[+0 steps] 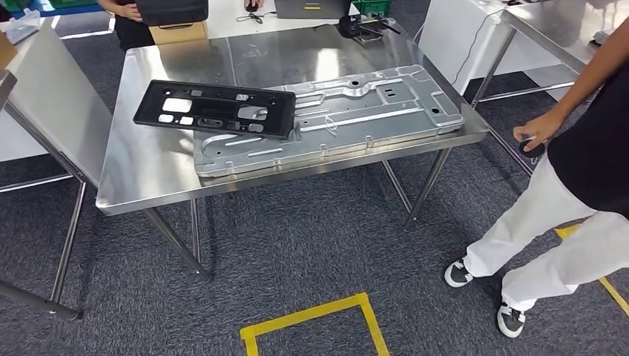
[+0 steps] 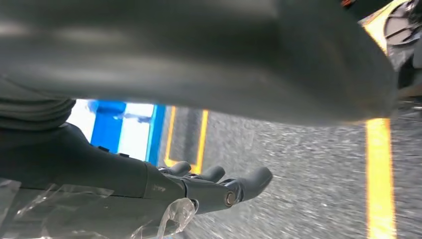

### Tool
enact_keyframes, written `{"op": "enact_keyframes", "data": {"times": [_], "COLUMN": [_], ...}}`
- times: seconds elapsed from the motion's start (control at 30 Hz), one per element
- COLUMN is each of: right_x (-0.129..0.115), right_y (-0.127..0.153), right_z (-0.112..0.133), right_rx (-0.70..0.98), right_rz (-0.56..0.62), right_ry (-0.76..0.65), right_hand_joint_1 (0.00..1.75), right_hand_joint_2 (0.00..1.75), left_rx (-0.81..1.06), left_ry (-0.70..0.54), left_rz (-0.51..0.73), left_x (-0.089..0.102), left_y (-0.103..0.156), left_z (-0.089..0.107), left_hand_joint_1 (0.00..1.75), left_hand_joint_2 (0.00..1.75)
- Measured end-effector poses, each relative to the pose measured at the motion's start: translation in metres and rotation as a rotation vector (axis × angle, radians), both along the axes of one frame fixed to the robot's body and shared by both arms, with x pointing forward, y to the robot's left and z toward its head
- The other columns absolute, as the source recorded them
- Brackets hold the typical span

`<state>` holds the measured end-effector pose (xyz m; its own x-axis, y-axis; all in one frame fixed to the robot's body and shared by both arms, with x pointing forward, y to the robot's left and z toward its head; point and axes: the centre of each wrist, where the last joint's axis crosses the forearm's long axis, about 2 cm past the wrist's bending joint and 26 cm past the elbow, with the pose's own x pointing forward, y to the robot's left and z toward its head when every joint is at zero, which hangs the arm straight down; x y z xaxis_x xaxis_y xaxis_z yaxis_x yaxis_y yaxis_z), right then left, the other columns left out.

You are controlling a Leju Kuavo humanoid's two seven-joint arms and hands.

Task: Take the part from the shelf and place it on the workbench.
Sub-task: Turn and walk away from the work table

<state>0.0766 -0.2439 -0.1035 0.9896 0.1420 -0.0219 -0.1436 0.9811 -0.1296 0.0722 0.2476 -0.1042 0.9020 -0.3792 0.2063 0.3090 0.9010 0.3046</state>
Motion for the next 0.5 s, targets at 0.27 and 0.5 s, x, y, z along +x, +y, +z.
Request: {"op": "enact_keyframes", "data": {"times": [0.27, 0.5], "right_x": [-0.0005, -0.0022], "right_y": [0.002, 0.0026], "right_z": [-0.0001, -0.0006], "right_rx": [0.012, 0.082], "right_rz": [-0.015, -0.062], "right_ry": [-0.055, -0.122], "right_hand_joint_1": [0.0, 0.0], "right_hand_joint_2": [1.75, 0.44], "left_rx": [-0.005, -0.012], "left_ry": [-0.002, 0.013], "left_rz": [0.011, 0.018], "left_x": [0.0011, -0.0026], "left_y": [0.0002, 0.0006], "left_z": [0.0001, -0.0006], "left_hand_joint_1": [0.0, 0.0], "left_hand_joint_2": [0.0, 0.0]}}
